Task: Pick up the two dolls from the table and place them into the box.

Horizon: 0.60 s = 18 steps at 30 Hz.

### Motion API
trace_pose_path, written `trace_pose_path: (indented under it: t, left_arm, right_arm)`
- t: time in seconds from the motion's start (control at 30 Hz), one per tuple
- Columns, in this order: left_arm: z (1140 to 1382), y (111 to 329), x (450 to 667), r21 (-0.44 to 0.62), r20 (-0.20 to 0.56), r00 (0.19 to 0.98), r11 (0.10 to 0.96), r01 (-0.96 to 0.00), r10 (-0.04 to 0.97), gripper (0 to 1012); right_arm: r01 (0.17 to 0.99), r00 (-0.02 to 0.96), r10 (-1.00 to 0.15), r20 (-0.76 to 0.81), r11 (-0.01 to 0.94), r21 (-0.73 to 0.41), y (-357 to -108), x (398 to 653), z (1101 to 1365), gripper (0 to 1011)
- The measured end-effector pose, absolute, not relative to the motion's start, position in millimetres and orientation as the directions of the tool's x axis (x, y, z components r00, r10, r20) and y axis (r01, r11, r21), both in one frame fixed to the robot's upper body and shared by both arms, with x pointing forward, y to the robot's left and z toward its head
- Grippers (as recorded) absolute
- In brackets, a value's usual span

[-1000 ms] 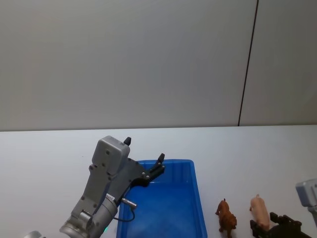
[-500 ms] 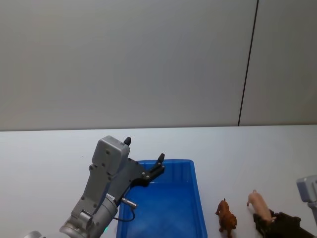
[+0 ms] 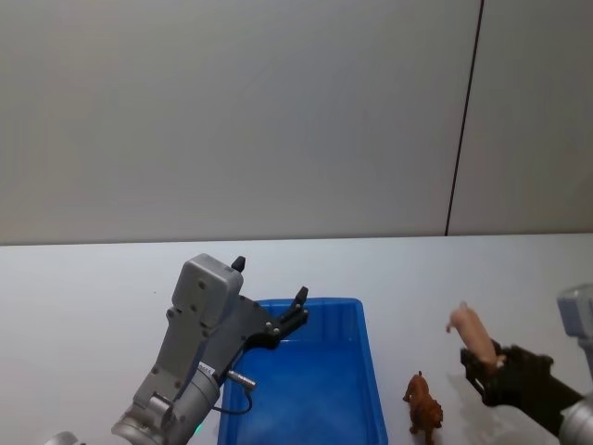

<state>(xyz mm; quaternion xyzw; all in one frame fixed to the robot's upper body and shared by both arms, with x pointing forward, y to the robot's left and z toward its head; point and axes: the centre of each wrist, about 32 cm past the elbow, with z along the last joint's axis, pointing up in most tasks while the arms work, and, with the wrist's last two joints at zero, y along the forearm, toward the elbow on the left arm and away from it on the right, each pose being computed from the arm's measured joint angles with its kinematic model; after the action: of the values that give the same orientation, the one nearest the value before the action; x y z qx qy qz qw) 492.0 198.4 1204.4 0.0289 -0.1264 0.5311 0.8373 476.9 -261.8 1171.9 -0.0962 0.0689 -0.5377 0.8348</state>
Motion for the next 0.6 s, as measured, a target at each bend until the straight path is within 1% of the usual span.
trace_pose_path:
  t: [0.27, 0.47, 0.6]
  left_arm:
    - [1204.4, 198.4, 492.0, -0.086, 0.242, 0.404, 0.434, -0.897, 0.882, 1001]
    - [1204.4, 198.4, 492.0, -0.086, 0.242, 0.404, 0.434, -0.897, 0.882, 1001]
    - [1204.4, 198.4, 492.0, -0.086, 0.243, 0.404, 0.434, -0.897, 0.882, 1001]
  right_arm:
    - [0.851, 0.5, -0.866, -0.011, 0.494, -0.176, -253.9, 491.2, 1195.2, 369]
    - [0.814, 0.562, -0.827, -0.018, 0.557, -0.165, -245.7, 502.5, 1205.3, 369]
    - [0.772, 0.617, -0.787, -0.025, 0.611, -0.175, -236.3, 513.3, 1210.0, 369]
